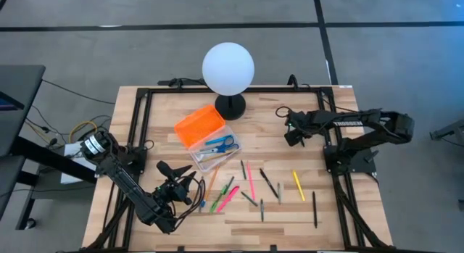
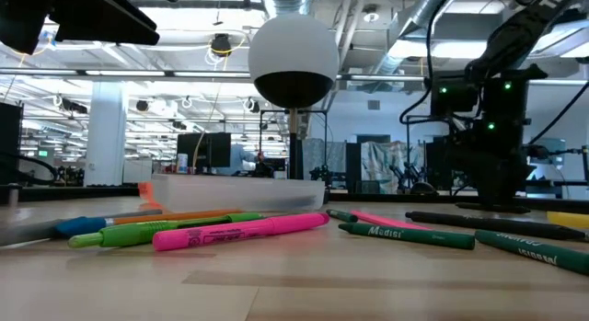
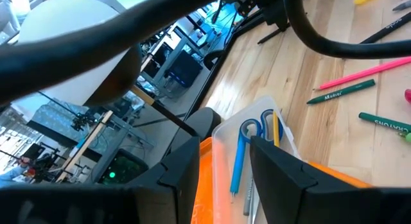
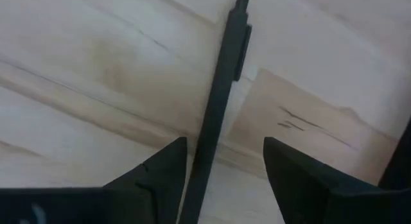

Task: Pick & place school supplies into a supply box
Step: Put the top right black pen into the orange supply box

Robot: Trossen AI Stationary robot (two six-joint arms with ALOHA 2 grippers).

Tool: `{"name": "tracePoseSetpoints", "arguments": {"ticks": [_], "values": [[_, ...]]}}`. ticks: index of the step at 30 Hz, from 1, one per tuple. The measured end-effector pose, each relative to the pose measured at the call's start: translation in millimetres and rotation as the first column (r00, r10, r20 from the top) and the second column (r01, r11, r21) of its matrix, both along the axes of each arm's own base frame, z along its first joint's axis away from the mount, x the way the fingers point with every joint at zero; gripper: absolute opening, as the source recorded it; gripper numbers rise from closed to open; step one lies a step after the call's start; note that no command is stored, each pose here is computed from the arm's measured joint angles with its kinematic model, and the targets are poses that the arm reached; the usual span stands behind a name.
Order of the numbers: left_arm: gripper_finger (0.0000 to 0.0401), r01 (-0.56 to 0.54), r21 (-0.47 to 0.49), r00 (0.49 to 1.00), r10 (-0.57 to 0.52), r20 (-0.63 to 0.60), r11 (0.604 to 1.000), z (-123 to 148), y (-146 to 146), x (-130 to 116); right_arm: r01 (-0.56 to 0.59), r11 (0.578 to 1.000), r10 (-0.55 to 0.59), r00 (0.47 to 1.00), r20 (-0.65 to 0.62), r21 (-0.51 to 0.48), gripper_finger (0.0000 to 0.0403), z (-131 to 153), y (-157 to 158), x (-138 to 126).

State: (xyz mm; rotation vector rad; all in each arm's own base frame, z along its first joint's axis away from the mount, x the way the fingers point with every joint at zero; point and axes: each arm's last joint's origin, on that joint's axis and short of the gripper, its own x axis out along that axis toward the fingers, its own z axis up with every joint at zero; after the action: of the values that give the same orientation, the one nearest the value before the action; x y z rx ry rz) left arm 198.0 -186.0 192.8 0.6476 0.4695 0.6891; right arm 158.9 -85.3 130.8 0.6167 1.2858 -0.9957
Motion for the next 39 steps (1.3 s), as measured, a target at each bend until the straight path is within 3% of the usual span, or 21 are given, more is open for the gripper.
{"name": "tracePoseSetpoints", "arguments": {"ticks": [5,19,39], "values": [[0.0132,-0.007,-0.01,1.0,0.007,-0.01,1.0,0,0,0,-0.03,0.998,0.031,0.999,-0.015,0.052,0.0155,-8,-5,4],[0.0132,-0.019,-0.026,0.999,0.018,-0.027,0.999,-1,0,0,-0.133,0.99,0.131,0.991,0.03,0.051,0.0012,-6,2,9],[0.0132,-0.019,-0.027,0.999,0.018,-0.028,0.999,-1,0,0,-0.306,0.951,0.305,0.951,-0.046,-0.032,0.0011,-6,25,17]]}}
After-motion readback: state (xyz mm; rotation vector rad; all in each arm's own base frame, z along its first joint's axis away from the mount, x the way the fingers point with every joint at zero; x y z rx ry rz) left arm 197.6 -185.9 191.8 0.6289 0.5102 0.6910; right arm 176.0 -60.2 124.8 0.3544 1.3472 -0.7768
